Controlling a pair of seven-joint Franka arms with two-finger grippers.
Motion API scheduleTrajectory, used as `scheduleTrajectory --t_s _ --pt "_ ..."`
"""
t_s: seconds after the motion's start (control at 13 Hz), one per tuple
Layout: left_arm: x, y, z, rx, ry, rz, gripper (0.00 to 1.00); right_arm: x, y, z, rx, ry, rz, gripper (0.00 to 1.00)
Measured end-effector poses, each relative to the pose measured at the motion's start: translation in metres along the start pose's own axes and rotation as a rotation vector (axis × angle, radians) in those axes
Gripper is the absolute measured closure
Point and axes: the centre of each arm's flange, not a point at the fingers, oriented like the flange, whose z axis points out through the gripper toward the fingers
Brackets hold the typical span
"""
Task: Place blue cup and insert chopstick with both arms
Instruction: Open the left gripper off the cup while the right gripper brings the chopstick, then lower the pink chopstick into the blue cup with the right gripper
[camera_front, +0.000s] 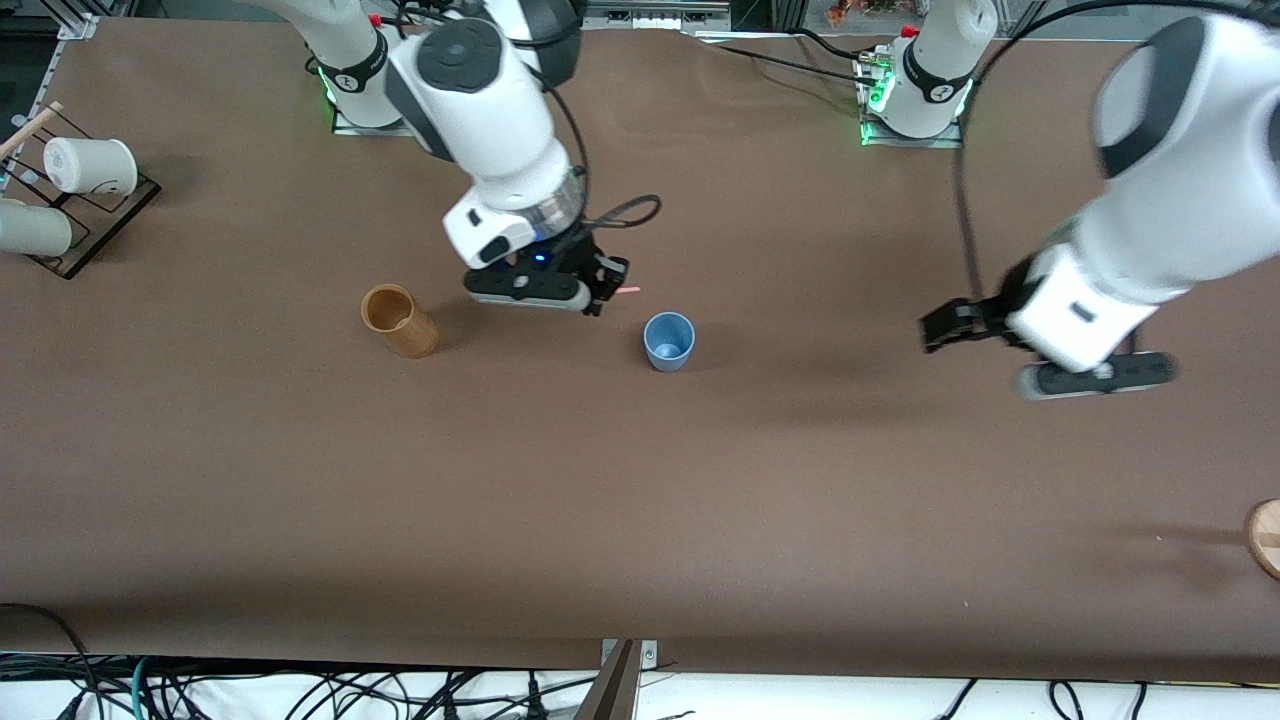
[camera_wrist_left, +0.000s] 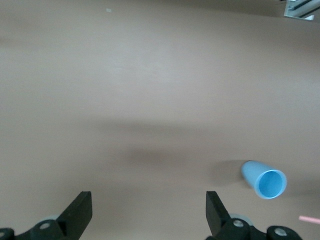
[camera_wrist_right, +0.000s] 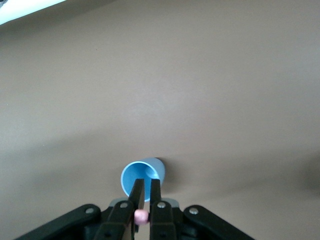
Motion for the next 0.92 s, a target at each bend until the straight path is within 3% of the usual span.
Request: scheduleTrajectory --t_s 0.38,0.92 --pt "-0.023 -0.091 -0.006 0.003 -0.045 -0.013 0.0 -0.008 -0.015 0.038 -0.041 0.014 -0.003 0.92" --pt "-0.041 -0.094 -0.008 0.019 -0.092 0.001 0.0 -0.01 -0.022 0.057 -0.023 0.042 -0.001 0.92"
